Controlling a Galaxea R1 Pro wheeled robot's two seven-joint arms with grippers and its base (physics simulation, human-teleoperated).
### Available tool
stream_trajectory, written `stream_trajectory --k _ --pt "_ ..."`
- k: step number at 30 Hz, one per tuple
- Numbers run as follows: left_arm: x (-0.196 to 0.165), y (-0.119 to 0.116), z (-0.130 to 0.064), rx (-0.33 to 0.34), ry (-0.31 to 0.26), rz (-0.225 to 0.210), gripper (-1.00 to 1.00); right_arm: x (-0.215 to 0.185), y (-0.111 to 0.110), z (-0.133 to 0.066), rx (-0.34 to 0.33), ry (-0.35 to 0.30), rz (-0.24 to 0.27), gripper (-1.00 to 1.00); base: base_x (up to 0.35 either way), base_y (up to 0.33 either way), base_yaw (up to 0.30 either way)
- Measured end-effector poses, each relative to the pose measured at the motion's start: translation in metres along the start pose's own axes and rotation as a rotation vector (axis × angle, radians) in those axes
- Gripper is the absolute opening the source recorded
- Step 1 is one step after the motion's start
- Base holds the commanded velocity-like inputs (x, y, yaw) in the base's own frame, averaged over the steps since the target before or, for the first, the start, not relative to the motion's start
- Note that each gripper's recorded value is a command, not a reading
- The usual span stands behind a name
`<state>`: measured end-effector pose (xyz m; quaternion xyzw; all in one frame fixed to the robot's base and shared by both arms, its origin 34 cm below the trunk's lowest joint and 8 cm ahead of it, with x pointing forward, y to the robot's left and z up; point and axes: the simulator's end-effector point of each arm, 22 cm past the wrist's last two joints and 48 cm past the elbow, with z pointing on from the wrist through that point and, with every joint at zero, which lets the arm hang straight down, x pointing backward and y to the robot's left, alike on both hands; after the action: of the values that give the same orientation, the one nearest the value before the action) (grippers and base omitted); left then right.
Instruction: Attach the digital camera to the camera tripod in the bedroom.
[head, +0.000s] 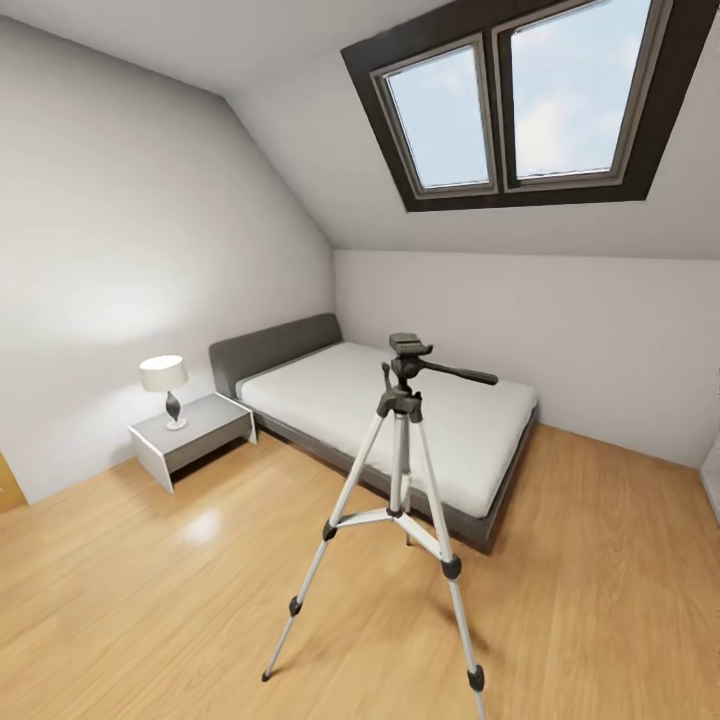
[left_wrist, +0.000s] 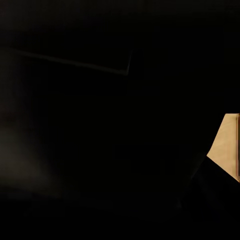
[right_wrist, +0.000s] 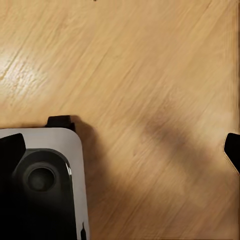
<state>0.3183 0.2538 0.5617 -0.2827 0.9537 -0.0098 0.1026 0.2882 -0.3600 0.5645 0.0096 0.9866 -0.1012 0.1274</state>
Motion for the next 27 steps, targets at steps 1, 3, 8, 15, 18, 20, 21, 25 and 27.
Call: stream_trajectory --k 1,3,8,15,18,20,21,25,27 --pt "0.0000 0.0000 0.0000 0.000 0.000 0.000 -1.00 0.0000 0.0000 0.0000 0.000 0.000 0.000 1.00 0.107 -0.207 0.000" --pt "0.0000 0.0000 0.0000 0.000 0.000 0.000 -1.00 0.0000 0.0000 0.0000 0.000 0.000 0.000 1.00 0.085 -0.154 0.000" --pt "0.0000 0.0001 0.0001 0.000 0.000 0.000 -1.00 0.0000 0.0008 0.0000 -0.001 0.000 0.000 1.00 0.025 -0.045 0.000" --pt "-0.0003 0.0004 0.0000 -0.001 0.000 -0.001 -1.00 0.0000 0.0015 -0.0001 -0.003 0.000 0.000 1.00 0.030 -0.008 0.000" --pt "-0.0019 0.0027 0.0001 -0.004 -0.003 -0.001 -1.00 0.0000 0.0015 -0.0001 -0.003 0.000 0.000 1.00 0.101 -0.066 0.000" --pt "-0.0026 0.0040 0.0001 -0.005 -0.004 -0.002 -1.00 0.0000 0.0015 -0.0001 -0.003 0.000 -0.001 1.00 0.149 -0.134 0.000" --pt "-0.0027 0.0042 0.0001 -0.005 -0.004 -0.002 -1.00 0.0000 0.0015 -0.0001 -0.003 0.000 -0.001 1.00 0.163 -0.155 0.000" --pt "-0.0032 0.0049 0.0001 -0.006 -0.005 -0.002 -1.00 0.0000 0.0014 -0.0002 -0.003 0.000 -0.001 1.00 0.183 -0.183 0.000" --pt "-0.0034 0.0051 0.0001 -0.006 -0.005 -0.002 -1.00 0.0000 0.0014 -0.0002 -0.003 0.000 0.000 1.00 0.196 -0.201 0.000"
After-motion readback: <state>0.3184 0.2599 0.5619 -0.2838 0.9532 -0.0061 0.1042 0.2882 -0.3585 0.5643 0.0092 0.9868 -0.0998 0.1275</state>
